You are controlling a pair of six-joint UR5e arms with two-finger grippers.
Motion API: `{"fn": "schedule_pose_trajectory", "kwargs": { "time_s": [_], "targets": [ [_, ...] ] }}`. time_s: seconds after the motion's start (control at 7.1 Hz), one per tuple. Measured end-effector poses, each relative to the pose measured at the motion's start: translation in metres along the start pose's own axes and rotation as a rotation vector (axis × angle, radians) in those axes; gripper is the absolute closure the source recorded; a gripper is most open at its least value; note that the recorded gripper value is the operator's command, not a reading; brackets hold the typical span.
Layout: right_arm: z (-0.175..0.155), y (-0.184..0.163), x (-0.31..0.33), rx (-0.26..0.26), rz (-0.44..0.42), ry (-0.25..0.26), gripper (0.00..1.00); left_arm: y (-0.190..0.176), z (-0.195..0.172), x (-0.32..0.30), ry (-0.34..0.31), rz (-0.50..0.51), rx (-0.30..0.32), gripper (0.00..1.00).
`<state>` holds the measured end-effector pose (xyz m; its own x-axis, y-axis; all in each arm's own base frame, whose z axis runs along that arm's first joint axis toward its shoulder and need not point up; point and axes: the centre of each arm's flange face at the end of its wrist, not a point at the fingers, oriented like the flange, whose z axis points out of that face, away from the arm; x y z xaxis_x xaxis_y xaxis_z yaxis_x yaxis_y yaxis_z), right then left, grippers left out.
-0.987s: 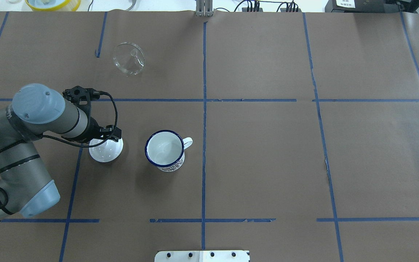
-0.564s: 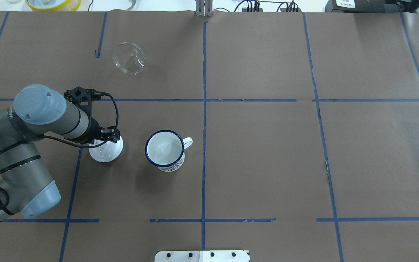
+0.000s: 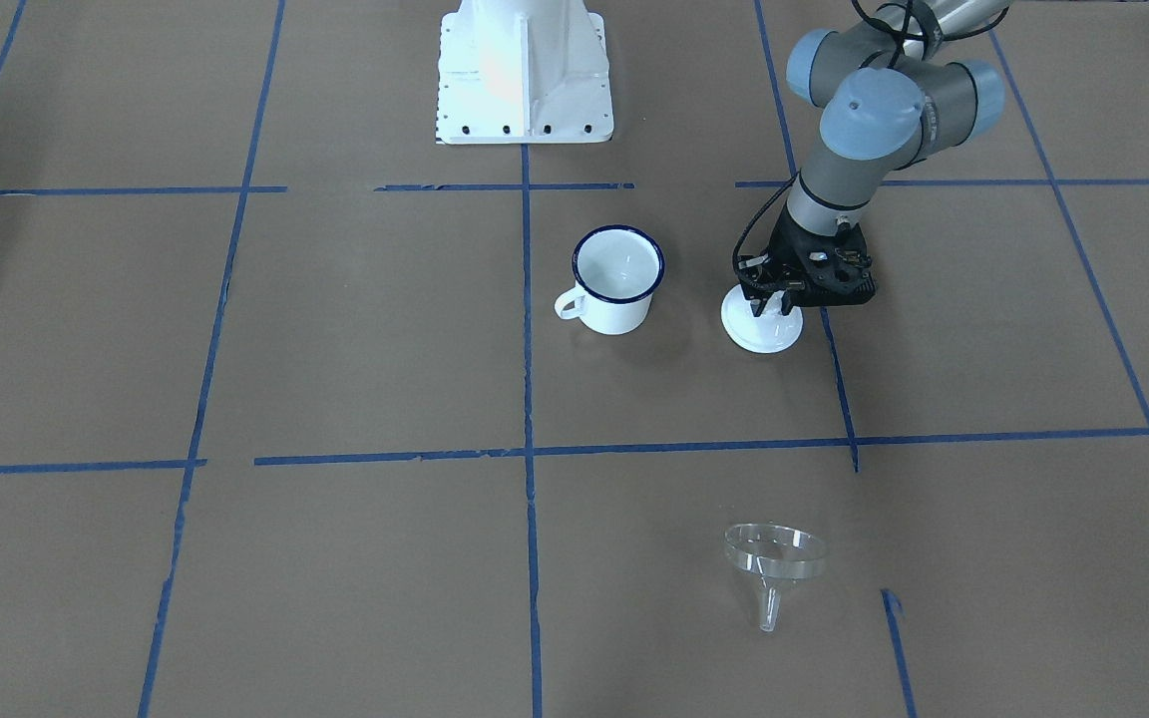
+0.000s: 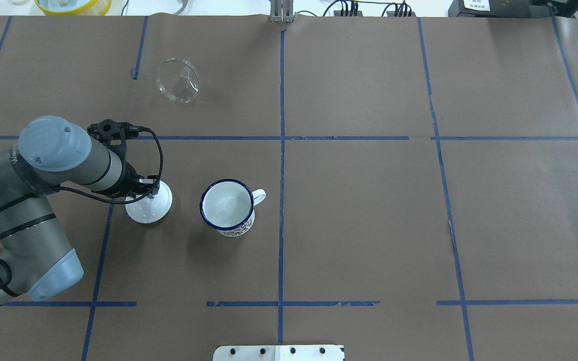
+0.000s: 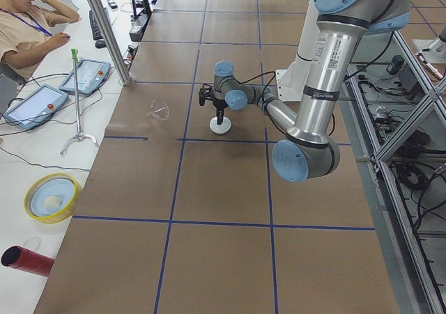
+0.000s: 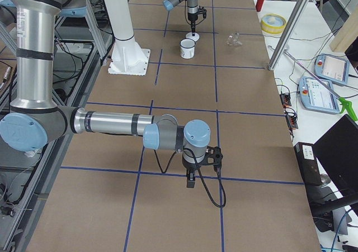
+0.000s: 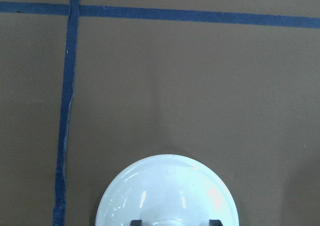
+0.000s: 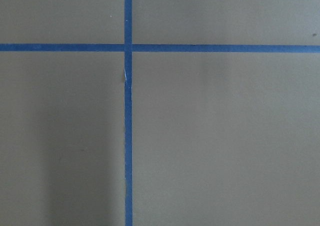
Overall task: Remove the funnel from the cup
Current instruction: 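Lift the white funnel and carry it over the mug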
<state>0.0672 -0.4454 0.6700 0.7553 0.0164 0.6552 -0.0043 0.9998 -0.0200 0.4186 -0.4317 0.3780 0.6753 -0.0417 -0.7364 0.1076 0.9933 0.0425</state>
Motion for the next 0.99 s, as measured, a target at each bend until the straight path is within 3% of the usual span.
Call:
{"fn": "schedule_pose_trajectory", "kwargs": {
  "time_s": [0.28, 0.56, 0.85, 0.99],
  "targets": [
    [0.000, 0.000, 0.000, 0.000, 0.000, 0.000, 0.00, 0.000, -0.019, 0.006, -0.001, -0.006, 0.006, 1.00],
    [0.000, 0.000, 0.000, 0.000, 0.000, 0.000, 0.00, 0.006, -0.083, 0.046, -0.014, -0.037, -0.014, 1.00],
    [0.000, 0.000, 0.000, 0.000, 0.000, 0.000, 0.00, 0.006, -0.138, 0.118, 0.008, -0.174, -0.046, 1.00],
    [0.000, 0.000, 0.000, 0.000, 0.000, 0.000, 0.00, 0.000, -0.147, 0.155, 0.015, -0.258, -0.055, 1.00]
  ]
}}
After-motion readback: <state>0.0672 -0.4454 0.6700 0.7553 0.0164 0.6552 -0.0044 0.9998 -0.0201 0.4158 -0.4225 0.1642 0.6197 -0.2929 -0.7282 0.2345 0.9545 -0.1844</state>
